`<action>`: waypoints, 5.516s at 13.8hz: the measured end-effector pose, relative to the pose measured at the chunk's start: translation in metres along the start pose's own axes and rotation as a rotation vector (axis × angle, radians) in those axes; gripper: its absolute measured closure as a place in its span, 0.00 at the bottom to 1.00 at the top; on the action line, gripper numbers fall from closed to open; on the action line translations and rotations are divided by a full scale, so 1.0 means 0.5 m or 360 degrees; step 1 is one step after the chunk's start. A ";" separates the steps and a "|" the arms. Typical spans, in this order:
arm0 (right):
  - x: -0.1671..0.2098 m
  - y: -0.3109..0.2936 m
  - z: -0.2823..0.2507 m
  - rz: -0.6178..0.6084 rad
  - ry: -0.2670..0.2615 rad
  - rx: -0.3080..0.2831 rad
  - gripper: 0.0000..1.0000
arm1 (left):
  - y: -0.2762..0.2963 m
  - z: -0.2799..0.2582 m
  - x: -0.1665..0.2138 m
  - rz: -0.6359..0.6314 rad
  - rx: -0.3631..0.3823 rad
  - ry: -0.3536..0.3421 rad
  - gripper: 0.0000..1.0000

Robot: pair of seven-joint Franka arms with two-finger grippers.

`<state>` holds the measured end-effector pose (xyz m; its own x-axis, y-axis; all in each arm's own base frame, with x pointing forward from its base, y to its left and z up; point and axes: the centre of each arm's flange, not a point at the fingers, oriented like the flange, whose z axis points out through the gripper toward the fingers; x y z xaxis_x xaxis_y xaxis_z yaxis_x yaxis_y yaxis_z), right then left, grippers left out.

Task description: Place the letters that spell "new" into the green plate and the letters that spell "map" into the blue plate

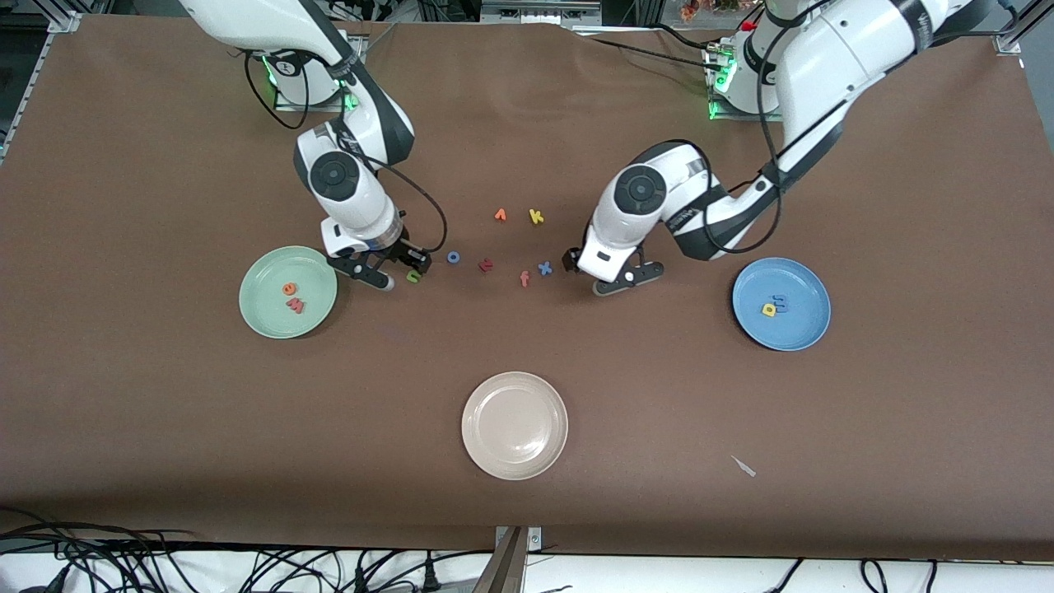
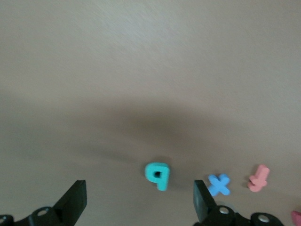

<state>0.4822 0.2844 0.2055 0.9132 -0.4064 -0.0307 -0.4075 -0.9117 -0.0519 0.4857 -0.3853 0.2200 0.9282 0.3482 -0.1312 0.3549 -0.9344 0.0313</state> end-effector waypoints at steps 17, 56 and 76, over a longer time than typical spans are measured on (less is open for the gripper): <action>0.010 0.020 0.066 -0.0080 0.0084 -0.0032 0.37 | 0.016 0.094 -0.030 0.0043 0.0044 0.0047 0.43; 0.277 0.201 -0.630 -0.0540 -0.0019 -0.0138 0.00 | -0.697 -0.401 0.560 0.0696 0.0480 -0.0429 0.00; 0.311 0.323 -0.790 -0.0617 -0.0098 -0.0092 0.00 | -0.637 -0.804 0.301 0.0523 0.0214 0.0004 0.00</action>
<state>0.5612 0.0503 0.5865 0.9964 -0.0284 -0.0800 -0.0297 -0.9994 -0.0154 0.5570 -0.0047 0.5884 0.9907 0.0272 -0.1334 0.0194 -0.9981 -0.0592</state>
